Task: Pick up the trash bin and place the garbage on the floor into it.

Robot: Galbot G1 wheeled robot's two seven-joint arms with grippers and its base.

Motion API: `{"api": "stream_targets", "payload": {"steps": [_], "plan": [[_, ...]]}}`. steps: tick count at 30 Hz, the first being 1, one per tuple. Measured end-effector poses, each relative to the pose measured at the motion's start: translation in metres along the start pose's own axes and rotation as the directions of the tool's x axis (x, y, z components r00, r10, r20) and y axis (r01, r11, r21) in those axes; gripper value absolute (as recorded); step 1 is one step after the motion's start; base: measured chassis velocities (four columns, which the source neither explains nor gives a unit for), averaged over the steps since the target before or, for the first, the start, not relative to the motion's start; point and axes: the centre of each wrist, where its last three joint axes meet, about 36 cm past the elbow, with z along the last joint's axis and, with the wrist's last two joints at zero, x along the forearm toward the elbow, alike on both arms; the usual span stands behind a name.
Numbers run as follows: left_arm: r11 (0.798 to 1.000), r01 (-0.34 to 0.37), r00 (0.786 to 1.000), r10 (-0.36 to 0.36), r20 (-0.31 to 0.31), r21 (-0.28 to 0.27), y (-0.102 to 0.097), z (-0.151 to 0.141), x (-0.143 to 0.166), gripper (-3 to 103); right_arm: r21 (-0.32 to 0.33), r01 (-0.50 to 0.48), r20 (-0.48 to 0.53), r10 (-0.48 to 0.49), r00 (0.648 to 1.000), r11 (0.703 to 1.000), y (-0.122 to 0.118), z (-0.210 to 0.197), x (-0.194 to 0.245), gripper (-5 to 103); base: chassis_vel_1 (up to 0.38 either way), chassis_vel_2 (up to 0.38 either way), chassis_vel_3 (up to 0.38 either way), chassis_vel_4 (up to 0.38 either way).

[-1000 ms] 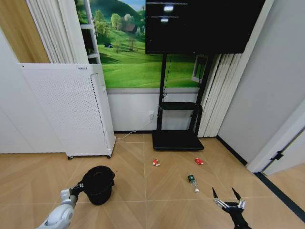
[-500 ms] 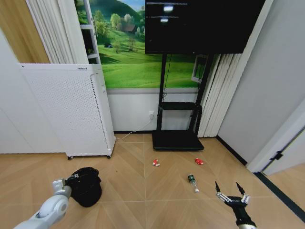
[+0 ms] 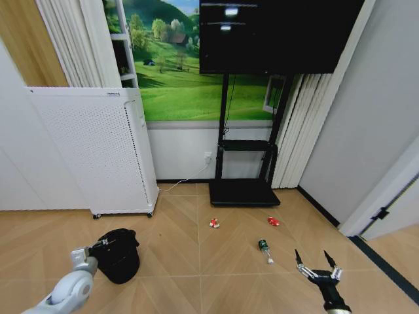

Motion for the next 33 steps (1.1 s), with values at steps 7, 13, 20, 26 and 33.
{"api": "stream_targets", "payload": {"steps": [7,13,20,26,33], "plan": [[0.999,-0.031,0.999,0.031,0.02,-0.012,-0.014,0.0,0.016,19,0.009,0.003,-0.011,-0.003,1.0,1.0,-0.006,0.007,0.006,100,0.0,0.0,0.0,0.0],[1.0,-0.022,1.0,0.022,0.01,-0.008,-0.008,-0.004,0.035,36,0.004,0.005,-0.015,-0.005,1.0,1.0,-0.004,0.011,0.008,100,0.0,0.0,0.0,0.0],[1.0,0.012,1.0,-0.012,-0.004,-0.007,0.005,0.008,0.042,62,-0.001,0.009,-0.014,-0.009,1.0,1.0,-0.003,0.014,0.006,100,0.0,0.0,0.0,0.0],[1.0,0.017,1.0,-0.017,-0.015,0.009,0.002,0.015,0.046,85,-0.005,0.017,-0.011,-0.017,1.0,1.0,-0.003,0.015,0.009,100,0.0,0.0,0.0,0.0],[0.998,0.045,0.998,-0.043,-0.037,0.038,0.007,0.023,0.055,100,-0.004,0.023,-0.01,-0.023,1.0,1.0,-0.005,0.018,0.014,100,0.0,0.0,0.0,0.0]]}}
